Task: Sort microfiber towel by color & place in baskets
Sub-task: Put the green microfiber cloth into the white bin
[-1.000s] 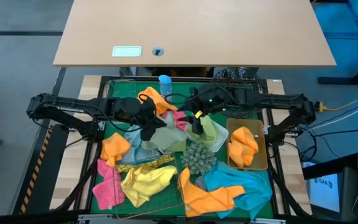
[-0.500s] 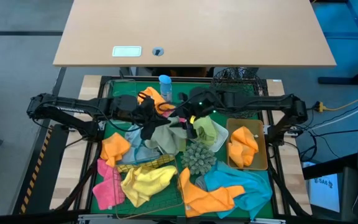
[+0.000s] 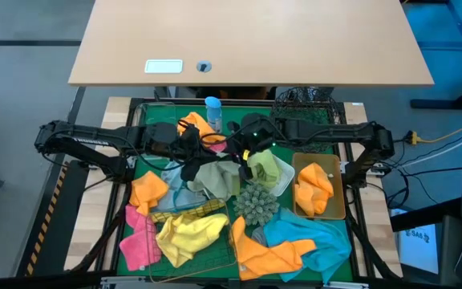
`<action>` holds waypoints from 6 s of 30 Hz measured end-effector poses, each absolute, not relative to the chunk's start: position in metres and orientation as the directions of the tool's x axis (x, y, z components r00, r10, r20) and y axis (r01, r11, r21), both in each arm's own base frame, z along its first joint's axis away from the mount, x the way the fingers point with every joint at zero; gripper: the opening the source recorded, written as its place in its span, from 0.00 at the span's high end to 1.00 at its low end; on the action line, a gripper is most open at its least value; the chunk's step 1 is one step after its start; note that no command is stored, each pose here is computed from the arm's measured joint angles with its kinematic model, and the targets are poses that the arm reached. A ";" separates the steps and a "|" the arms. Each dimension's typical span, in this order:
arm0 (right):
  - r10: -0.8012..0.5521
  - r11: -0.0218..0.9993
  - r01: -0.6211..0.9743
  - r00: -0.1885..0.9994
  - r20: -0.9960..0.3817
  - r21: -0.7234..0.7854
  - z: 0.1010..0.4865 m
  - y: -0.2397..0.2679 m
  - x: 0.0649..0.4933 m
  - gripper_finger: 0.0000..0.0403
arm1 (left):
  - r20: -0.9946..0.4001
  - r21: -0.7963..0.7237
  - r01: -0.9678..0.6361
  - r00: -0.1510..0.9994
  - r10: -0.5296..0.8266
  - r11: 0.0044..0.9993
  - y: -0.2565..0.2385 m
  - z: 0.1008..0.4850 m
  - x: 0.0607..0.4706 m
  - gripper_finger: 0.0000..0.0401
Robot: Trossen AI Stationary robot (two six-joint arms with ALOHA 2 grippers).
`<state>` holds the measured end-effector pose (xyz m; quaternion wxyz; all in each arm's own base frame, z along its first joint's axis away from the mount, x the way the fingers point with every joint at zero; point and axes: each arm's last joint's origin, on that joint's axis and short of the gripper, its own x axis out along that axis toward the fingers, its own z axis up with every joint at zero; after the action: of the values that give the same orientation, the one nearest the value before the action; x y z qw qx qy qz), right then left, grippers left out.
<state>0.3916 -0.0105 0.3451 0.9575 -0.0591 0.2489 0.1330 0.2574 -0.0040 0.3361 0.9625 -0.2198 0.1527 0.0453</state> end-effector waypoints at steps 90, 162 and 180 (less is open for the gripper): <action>-0.052 0.997 0.069 0.453 -0.890 -0.023 0.176 0.016 0.280 0.97 | -0.346 -0.407 -0.170 0.938 0.020 0.897 -0.004 0.333 0.256 0.82; -0.008 0.988 -0.147 0.300 -0.954 -0.055 0.236 -0.089 0.323 0.44 | -0.350 -0.404 -0.171 0.937 0.021 0.899 -0.004 0.333 0.256 0.82; 0.033 0.987 -0.159 0.215 -0.976 -0.002 0.230 -0.087 0.318 0.74 | -0.350 -0.404 -0.171 0.936 0.021 0.899 -0.004 0.333 0.256 0.82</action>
<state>0.3177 -0.0871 0.2296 0.7779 -0.0504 0.6234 0.0615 0.2561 -0.0040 0.3326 0.9592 -0.2194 0.1710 0.0501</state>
